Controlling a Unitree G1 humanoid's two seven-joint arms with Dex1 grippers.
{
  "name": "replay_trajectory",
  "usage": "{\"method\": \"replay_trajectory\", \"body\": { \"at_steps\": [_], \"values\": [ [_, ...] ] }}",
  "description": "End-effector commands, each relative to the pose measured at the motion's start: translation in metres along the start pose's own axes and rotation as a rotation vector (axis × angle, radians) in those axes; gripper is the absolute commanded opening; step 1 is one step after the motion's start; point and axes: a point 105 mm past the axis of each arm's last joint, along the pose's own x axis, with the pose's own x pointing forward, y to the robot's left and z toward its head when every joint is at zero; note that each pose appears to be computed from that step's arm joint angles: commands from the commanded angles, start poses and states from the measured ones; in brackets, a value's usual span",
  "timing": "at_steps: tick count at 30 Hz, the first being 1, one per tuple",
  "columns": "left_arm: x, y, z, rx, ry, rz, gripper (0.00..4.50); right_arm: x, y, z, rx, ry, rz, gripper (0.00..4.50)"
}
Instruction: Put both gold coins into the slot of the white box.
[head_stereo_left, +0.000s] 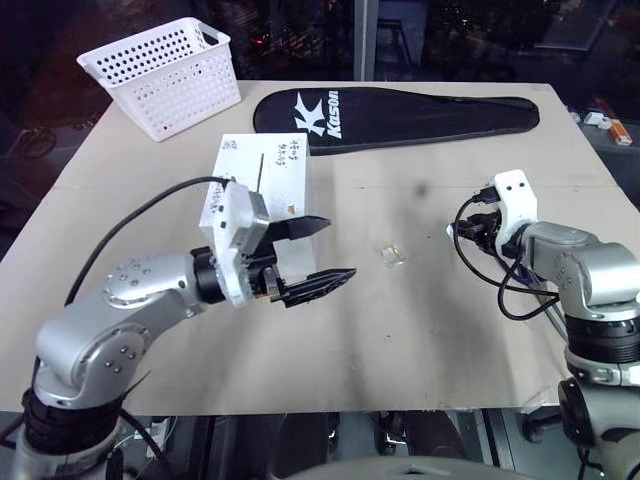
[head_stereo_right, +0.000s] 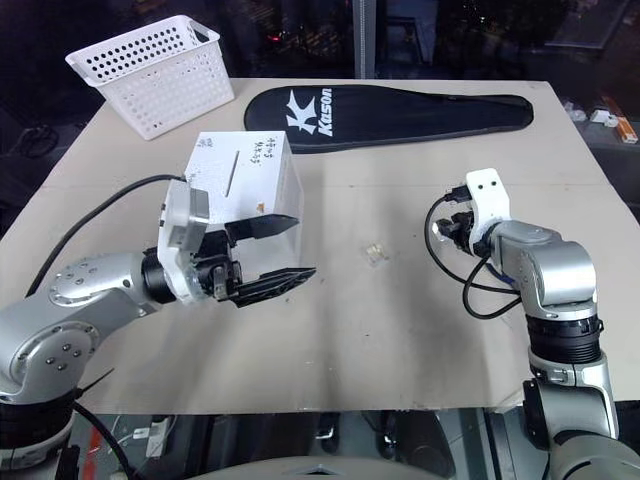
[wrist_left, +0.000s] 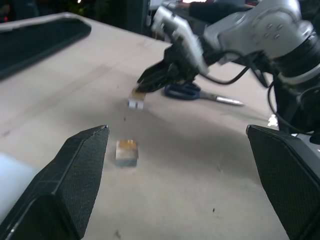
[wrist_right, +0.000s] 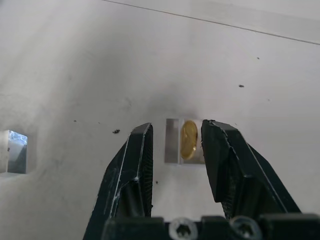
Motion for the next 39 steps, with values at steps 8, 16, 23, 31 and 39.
{"method": "replay_trajectory", "body": {
  "at_steps": [8, 16, 23, 31, 39],
  "values": [
    [-0.006, 0.005, 0.044, 0.057, 0.009, -0.079, 4.50, -0.005, -0.002, 0.014, -0.021, -0.053, 0.003, 1.66],
    [0.000, -0.001, 0.039, 0.084, 0.056, -0.098, 4.50, -0.001, -0.003, 0.010, -0.007, -0.037, 0.003, 1.66],
    [0.005, -0.003, 0.039, 0.078, 0.051, -0.102, 4.50, 0.000, -0.005, 0.005, 0.000, -0.018, -0.003, 1.66],
    [0.007, -0.005, 0.039, 0.074, 0.038, -0.105, 4.50, 0.000, -0.006, 0.004, 0.000, -0.013, -0.009, 1.66],
    [0.007, -0.006, 0.037, 0.071, 0.036, -0.105, 4.50, -0.003, -0.007, 0.002, -0.005, -0.008, -0.014, 0.37]
  ]
}}
